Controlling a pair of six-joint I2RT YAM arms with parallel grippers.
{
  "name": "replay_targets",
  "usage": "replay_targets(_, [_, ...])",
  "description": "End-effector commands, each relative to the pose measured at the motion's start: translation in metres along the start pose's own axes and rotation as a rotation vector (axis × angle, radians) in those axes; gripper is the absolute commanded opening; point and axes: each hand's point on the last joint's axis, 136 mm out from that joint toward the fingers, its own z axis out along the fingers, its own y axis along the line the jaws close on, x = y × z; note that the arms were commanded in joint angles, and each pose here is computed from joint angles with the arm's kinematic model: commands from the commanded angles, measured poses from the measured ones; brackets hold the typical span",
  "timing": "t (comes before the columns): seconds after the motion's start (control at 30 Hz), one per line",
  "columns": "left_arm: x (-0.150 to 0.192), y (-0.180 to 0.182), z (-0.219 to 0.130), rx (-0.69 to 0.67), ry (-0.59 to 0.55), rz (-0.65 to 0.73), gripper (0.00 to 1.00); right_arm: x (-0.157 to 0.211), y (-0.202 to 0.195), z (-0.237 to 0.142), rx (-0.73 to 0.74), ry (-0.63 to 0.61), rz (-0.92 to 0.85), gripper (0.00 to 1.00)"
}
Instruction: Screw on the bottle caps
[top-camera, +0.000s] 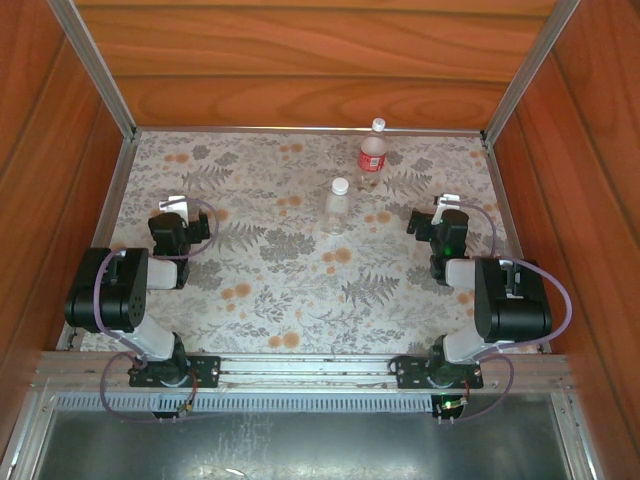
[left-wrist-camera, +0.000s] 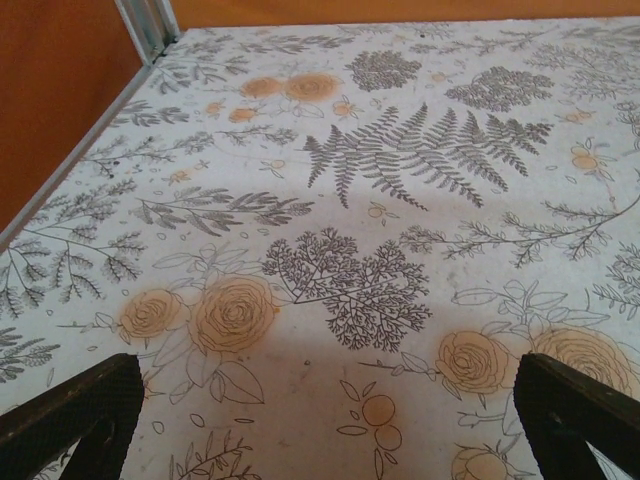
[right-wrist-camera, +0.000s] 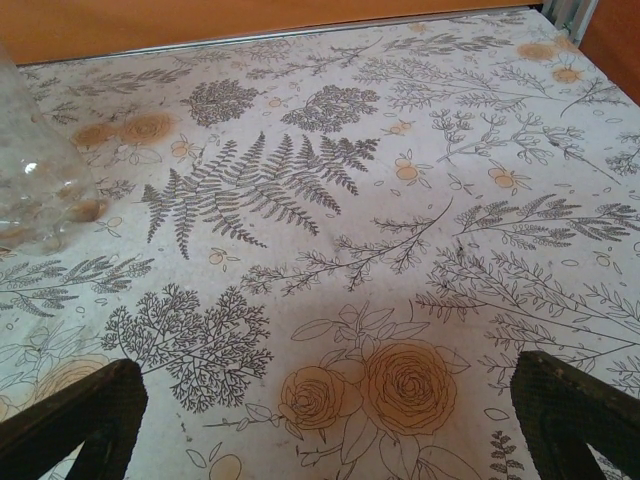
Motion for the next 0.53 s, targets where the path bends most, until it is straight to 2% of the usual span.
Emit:
replay_targets(0.0, [-0.0146, 0.0084, 0.0010, -0.036, -0.047, -0.036, 1.00, -0.0074, 0.0029, -0.0012, -0.017, -0.020, 0.001, 1.00])
replay_targets(0.5, [-0.0140, 0.0077, 0.0009, -0.032, -0.044, -0.038, 1.00, -0.0082, 0.0037, -0.0031, -0.024, -0.031, -0.002, 1.00])
